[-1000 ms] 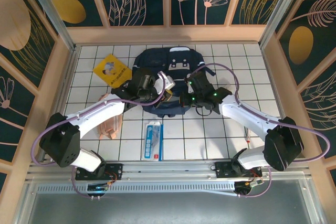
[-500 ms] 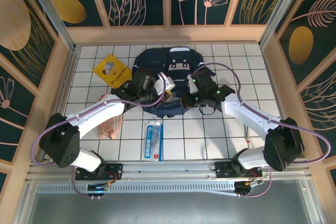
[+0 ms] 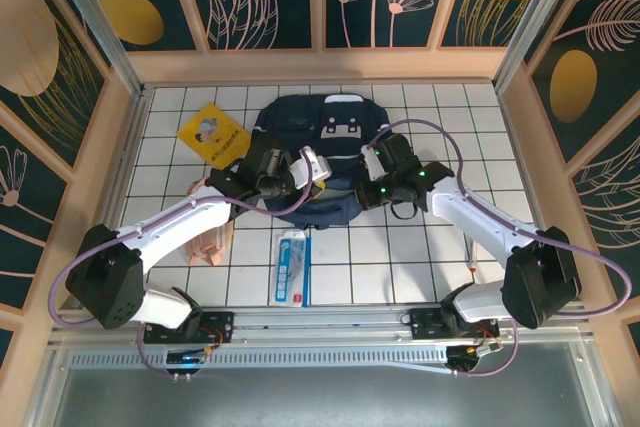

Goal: Pack the student bag

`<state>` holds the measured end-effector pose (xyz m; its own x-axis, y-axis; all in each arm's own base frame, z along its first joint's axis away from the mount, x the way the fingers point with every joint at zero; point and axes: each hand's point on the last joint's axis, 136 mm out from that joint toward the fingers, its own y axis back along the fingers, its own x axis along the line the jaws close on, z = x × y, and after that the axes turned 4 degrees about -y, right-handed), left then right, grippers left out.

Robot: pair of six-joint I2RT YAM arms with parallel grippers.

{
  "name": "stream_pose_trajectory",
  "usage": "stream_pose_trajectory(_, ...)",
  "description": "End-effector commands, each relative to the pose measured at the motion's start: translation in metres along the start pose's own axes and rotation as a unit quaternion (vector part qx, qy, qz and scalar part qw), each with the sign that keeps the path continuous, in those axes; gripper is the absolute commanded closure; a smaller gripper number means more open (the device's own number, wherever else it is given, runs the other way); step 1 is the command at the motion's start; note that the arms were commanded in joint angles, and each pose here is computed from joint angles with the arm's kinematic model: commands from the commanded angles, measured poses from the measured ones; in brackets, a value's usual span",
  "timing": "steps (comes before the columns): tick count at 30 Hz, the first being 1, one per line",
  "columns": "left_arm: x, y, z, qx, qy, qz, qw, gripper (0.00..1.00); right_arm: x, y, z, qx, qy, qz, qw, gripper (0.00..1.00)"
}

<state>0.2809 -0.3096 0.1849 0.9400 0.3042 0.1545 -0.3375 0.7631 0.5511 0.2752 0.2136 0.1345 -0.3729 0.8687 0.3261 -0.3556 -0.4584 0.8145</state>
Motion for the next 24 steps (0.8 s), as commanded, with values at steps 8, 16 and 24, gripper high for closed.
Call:
stream_pose_trajectory(8, -0.015, 0.021, 0.034, -0.067, -0.071, -0.034, 0.995, 1.00, -0.071, 0.004, 0.033, -0.082, -0.072, -0.071, 0.992, 1.00)
stream_pose_trajectory(16, -0.017, 0.034, 0.050, -0.091, -0.091, -0.033, 0.991, 1.00, -0.111, -0.017, 0.066, -0.120, -0.096, -0.061, 0.986, 1.00)
stream_pose_trajectory(24, -0.020, 0.062, 0.090, -0.145, -0.126, -0.034, 0.981, 1.00, -0.152, -0.034, 0.097, -0.130, -0.130, -0.035, 0.982, 1.00)
